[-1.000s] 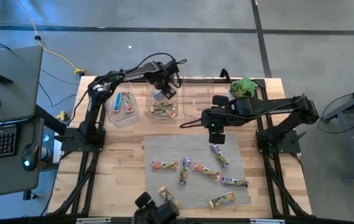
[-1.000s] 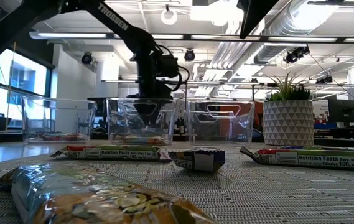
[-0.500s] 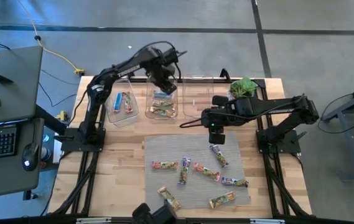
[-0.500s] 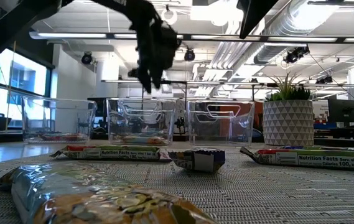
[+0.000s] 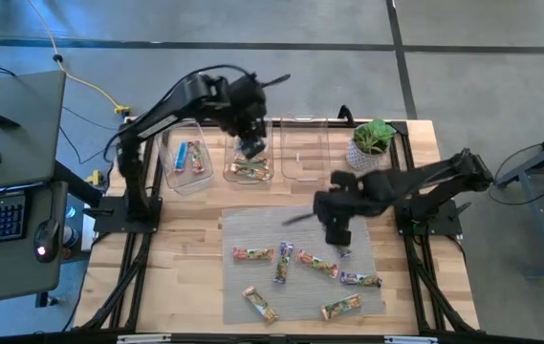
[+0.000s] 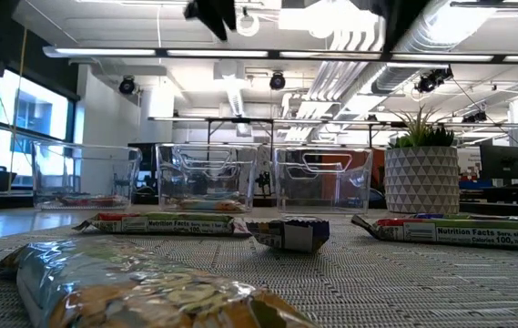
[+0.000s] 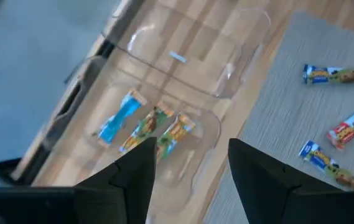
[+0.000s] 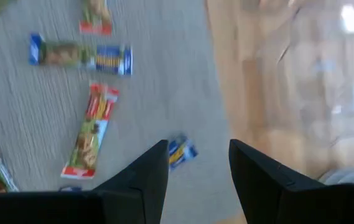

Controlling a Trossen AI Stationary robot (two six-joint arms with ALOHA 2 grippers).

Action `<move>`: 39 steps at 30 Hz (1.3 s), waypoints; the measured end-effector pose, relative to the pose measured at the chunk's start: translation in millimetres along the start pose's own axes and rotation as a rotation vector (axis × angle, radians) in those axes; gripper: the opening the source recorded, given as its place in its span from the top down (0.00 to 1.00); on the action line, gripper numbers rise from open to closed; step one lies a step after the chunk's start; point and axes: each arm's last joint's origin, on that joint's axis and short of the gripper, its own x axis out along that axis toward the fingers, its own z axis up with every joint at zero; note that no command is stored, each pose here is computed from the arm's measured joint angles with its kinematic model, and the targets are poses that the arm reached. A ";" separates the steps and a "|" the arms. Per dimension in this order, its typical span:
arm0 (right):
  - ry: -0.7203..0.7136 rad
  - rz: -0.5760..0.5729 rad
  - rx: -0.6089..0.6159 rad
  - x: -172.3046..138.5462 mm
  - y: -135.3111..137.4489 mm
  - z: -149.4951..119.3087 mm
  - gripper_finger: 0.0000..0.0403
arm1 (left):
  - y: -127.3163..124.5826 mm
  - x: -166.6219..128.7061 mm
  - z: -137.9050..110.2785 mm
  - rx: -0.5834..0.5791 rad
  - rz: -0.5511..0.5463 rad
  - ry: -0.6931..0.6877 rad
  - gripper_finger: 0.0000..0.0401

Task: Pick and place Granola Bars by type
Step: Put the blue granola bar into the right transparent bin

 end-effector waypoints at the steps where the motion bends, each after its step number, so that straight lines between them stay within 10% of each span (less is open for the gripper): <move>1: 0.030 -0.007 0.024 8.7 5.1 -6.8 0.62 | -5.9 -7.5 -5.1 0.003 0.026 -0.006 0.52; 19: 0.134 0.057 0.443 134.4 30.0 -89.7 0.62 | -75.9 -62.7 -45.6 -0.005 -0.018 -0.149 0.52; 39: -0.007 0.101 0.346 164.5 14.3 -97.0 0.62 | -89.3 -67.9 -52.7 -0.030 0.015 -0.189 0.52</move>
